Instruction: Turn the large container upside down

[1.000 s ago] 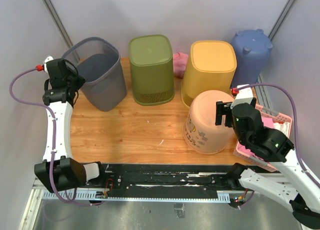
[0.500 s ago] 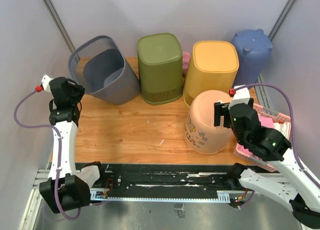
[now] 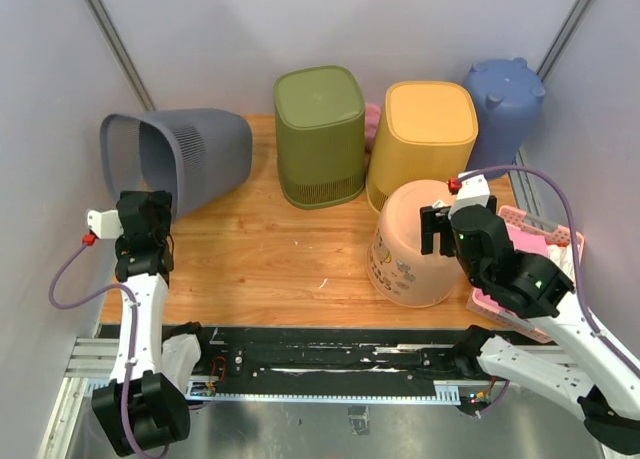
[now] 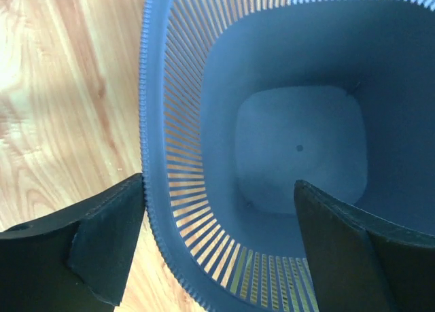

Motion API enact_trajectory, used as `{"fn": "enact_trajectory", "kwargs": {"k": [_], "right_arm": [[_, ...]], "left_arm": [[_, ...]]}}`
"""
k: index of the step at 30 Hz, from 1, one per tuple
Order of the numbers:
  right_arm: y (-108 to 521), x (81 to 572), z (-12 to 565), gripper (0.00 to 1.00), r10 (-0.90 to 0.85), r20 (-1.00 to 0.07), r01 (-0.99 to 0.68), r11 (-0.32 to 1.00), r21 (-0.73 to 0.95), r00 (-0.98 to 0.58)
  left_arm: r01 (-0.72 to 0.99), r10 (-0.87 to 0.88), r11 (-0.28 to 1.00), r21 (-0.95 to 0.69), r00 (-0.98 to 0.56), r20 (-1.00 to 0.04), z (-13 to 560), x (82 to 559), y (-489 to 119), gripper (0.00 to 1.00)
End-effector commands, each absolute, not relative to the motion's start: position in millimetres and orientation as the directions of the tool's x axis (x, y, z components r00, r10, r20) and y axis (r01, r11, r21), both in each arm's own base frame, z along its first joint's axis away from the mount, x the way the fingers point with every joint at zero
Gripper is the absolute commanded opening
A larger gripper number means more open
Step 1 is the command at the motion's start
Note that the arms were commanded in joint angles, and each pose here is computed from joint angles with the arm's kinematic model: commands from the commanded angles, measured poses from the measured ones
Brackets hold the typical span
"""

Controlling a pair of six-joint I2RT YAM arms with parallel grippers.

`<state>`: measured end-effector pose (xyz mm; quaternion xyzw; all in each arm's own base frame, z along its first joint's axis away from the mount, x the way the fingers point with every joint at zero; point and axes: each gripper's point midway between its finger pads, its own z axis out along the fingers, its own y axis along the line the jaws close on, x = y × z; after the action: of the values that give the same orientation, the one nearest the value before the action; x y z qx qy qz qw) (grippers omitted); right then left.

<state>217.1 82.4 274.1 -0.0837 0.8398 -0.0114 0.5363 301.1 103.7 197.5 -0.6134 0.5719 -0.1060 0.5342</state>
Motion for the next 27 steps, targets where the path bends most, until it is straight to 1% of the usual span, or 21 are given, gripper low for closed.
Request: {"fn": "enact_trajectory", "kwargs": {"k": [1,5,15,19,22,27], "right_arm": [[90.3,223.4,272.1,0.85,-0.150,-0.898,-0.144,0.985,-0.099,-0.413],[93.2,224.8,272.0,0.85,-0.159,-0.897,-0.156,0.982,-0.102,-0.413],[96.4,225.9,273.5,0.85,-0.169,-0.901,-0.176,0.979,-0.105,-0.400],[97.8,226.1,273.9,0.85,-0.173,-0.902,-0.184,0.977,-0.106,-0.397],[99.3,226.0,274.8,0.85,-0.173,-0.902,-0.193,0.976,-0.102,-0.395],[98.0,224.5,275.5,0.85,-0.169,-0.905,-0.194,0.976,-0.099,-0.389]], "left_arm": [[-0.638,-0.808,0.222,-0.737,0.303,-0.506,189.6,288.0,104.1,0.94],[-0.675,-0.806,0.221,-0.704,0.281,-0.521,191.2,272.4,101.9,0.94],[-0.704,-0.797,0.245,-0.667,0.246,-0.552,221.0,244.2,96.3,0.94],[-0.665,-0.810,0.263,-0.699,0.243,-0.535,236.9,241.8,88.3,0.94],[-0.623,-0.840,0.266,-0.736,0.225,-0.494,248.4,247.9,77.7,0.94],[-0.520,-0.883,0.318,-0.793,0.142,-0.447,265.0,264.2,54.3,0.93]]}}
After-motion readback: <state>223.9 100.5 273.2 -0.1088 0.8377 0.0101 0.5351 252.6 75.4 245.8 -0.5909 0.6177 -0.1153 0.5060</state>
